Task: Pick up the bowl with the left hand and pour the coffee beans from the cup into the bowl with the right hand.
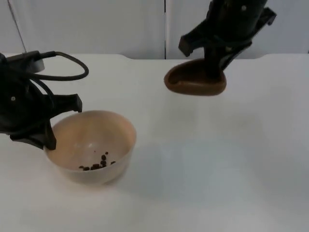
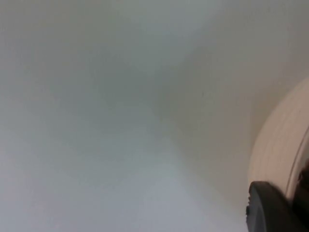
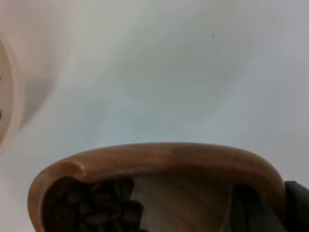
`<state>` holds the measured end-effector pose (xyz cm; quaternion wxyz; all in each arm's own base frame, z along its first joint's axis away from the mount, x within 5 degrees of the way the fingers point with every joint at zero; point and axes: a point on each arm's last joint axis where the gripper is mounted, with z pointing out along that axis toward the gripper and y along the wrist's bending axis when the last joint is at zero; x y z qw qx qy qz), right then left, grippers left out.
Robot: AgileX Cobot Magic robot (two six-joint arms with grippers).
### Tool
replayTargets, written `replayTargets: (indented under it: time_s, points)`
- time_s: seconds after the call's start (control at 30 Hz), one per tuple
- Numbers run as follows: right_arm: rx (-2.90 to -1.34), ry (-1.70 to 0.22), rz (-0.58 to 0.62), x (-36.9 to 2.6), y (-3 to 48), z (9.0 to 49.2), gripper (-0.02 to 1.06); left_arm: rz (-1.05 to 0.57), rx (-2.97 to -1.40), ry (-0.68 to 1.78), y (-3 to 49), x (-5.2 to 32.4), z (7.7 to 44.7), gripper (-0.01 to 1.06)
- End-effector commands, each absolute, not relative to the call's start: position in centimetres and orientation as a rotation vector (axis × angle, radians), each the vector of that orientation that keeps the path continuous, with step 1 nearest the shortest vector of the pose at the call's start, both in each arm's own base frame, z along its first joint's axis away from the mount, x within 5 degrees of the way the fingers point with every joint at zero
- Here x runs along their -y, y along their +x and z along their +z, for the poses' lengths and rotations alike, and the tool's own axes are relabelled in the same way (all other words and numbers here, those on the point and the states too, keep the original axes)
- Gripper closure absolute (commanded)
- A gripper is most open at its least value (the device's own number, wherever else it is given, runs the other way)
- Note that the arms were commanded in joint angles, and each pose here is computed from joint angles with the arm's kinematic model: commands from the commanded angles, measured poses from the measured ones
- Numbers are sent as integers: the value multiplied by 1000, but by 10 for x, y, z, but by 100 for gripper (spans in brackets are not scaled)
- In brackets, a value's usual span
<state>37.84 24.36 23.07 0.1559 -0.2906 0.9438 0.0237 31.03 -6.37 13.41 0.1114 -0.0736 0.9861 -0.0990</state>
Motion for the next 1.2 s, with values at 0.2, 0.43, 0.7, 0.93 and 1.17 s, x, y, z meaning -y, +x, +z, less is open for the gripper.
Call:
replayTargets:
  time_s: [0.2,0.43,0.7,0.93,1.17]
  points:
    - [-2725,-782,36,-241,390,201,105,-273,-2828,-203,317,62,136,105]
    - [-2761,-751,37,-234,379,165,105,-262,-2798,-192,320,61,136,105]
    - [-2762,-665,73,-228,368,132,105,-239,-2798,-157,320,60,136,105]
    - [-2759,-641,84,-224,361,117,105,-236,-2801,-152,320,60,136,105]
    - [-2781,-649,72,-222,358,108,105,-233,-2793,-148,321,60,136,105]
